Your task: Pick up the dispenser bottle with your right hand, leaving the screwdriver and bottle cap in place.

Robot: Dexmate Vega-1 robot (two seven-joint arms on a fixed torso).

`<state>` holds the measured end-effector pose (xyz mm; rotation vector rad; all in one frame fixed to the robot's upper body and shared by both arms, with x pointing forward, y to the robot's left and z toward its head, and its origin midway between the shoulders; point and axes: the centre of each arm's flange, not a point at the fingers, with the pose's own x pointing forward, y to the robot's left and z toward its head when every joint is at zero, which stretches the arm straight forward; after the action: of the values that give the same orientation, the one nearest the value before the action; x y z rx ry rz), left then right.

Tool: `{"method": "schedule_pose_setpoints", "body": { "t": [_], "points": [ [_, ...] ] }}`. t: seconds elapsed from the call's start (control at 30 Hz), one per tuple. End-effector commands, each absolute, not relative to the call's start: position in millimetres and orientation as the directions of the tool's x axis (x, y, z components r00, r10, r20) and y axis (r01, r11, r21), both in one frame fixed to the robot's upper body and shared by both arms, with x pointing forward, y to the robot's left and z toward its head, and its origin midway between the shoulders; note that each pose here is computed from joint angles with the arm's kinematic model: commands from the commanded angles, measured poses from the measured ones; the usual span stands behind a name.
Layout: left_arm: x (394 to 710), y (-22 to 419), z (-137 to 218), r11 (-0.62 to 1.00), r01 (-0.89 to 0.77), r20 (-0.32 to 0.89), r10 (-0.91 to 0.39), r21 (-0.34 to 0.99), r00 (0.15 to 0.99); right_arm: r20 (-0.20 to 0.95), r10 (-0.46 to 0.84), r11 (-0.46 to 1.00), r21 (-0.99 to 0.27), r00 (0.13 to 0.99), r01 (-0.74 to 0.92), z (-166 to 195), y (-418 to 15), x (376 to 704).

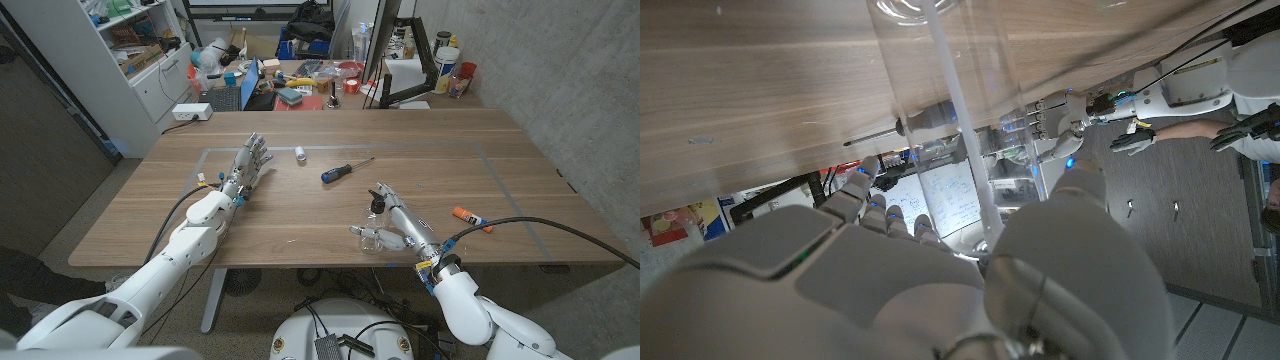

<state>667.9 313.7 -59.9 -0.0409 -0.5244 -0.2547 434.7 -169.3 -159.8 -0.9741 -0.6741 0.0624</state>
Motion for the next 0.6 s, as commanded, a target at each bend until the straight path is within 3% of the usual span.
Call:
{"method": "schedule_pose_setpoints", "body": {
  "t": [0.03,0.6],
  "points": [
    [671.5,318.5,-59.0,0.967,0.255,0.502,-0.231,0.021,0.834,0.509,0.303,0.537,-0.789,0.806,0.297,-159.2,-162.0,435.6],
    [673.6,320.0,-60.4,0.968,0.249,0.499,-0.225,0.018,0.837,0.549,0.303,0.543,-0.771,0.779,0.333,-158.3,-160.7,436.5]
  ]
}}
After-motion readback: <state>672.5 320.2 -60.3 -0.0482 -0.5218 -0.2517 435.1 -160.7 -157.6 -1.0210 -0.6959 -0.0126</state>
